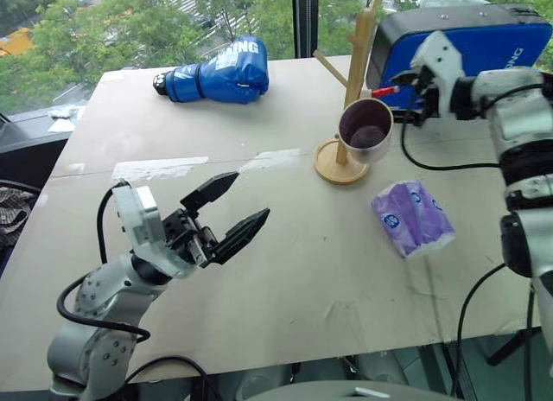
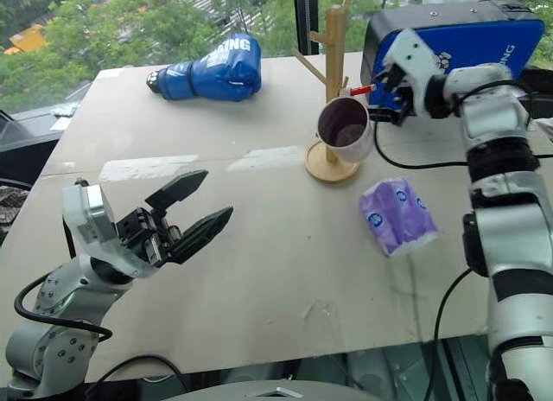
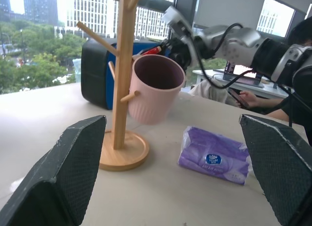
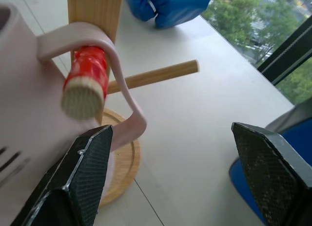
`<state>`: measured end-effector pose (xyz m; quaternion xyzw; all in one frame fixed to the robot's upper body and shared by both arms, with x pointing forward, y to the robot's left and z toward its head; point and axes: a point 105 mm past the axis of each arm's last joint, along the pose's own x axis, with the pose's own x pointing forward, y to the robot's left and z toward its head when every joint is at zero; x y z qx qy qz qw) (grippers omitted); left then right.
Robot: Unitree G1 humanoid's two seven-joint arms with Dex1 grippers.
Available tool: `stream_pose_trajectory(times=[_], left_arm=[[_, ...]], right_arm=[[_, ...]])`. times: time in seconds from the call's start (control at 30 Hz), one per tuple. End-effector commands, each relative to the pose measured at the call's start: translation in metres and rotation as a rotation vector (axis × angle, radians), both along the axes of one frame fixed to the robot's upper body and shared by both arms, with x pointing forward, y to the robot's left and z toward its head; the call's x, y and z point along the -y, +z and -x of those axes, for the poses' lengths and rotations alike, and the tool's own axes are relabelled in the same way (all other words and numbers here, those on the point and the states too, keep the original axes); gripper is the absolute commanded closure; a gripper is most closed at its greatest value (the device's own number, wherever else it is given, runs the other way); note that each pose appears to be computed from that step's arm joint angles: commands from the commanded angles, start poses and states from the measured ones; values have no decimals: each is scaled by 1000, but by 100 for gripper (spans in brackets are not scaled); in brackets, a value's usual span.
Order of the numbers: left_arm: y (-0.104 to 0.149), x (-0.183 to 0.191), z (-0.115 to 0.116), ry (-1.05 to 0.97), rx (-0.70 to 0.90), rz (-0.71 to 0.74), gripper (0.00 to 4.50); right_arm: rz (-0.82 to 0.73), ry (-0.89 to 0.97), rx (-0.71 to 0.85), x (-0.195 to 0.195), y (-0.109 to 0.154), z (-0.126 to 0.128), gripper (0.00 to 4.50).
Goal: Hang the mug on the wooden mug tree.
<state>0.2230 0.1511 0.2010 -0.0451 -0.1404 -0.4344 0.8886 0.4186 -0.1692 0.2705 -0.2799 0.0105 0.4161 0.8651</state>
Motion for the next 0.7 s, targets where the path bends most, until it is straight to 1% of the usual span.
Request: stream_pose_trajectory(times=[0.03,0.13,0.2,0.27,0.3,0.37,0.53,0.6,0.7], left_arm=[[-12,-1,-6,45,-55,-44,0],[-26,-6,-9,55,-107,-78,0],[-37,-8,-10,38,-155,-84,0],[-50,-12,-10,20,-200,-107,0],[-56,-15,-11,15,-217,-125,0],[-64,-20,-13,9,-246,-144,0],[-70,-24,-13,-31,-287,-176,0],[-71,-23,-14,-42,-297,-179,0],[-73,-21,-17,-57,-307,-203,0]], right_arm=[[-84,-11,58,25,16,29,85],[-150,-71,32,53,-2,59,85],[-182,-151,20,73,-26,78,85],[-273,-256,-17,96,-52,99,85],[-297,-296,-34,104,-64,110,58],[-267,-332,-72,109,-85,135,5],[-224,-408,-123,113,-110,185,2],[-202,-449,-107,117,-115,195,2],[-222,-502,-114,123,-122,201,2]])
